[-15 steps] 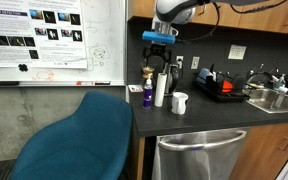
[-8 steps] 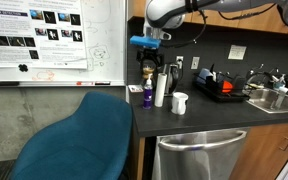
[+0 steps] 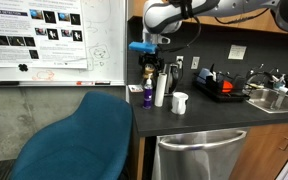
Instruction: Bring the purple bottle closer to the sink
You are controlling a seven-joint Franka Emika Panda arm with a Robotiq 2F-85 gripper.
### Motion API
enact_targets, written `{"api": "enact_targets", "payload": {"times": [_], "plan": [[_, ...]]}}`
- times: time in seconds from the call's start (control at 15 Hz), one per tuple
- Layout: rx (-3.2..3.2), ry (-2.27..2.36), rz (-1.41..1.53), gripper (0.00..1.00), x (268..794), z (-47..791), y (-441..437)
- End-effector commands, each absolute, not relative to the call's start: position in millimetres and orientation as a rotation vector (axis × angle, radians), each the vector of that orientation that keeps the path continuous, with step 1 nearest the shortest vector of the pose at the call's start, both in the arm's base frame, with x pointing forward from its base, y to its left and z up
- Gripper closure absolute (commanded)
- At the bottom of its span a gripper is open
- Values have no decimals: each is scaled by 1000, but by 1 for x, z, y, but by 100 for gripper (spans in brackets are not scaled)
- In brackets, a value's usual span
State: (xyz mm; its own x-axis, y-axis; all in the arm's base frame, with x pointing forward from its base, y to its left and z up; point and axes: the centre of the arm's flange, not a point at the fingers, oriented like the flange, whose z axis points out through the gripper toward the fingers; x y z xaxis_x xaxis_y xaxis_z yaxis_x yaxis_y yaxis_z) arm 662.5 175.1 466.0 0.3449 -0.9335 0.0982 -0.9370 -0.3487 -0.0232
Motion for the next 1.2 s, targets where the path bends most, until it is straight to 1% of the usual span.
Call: {"api": "enact_targets", "payload": {"times": [0.0,0.07,0.13,0.2,0.33,0.8,0.87,1.0,1.13], "plan": [[2522,-1778,166,4,670,465,166],[2527,-1781,161,26,671,464,164],[2523,-1784,158,29,671,463,162],[2527,-1785,154,30,672,461,161],[2527,-1784,148,42,672,459,159],[2574,-1733,137,97,678,459,160],[2591,-1710,142,100,679,461,161],[2640,-1658,156,96,680,465,164],[2711,-1601,189,96,680,473,168]]}}
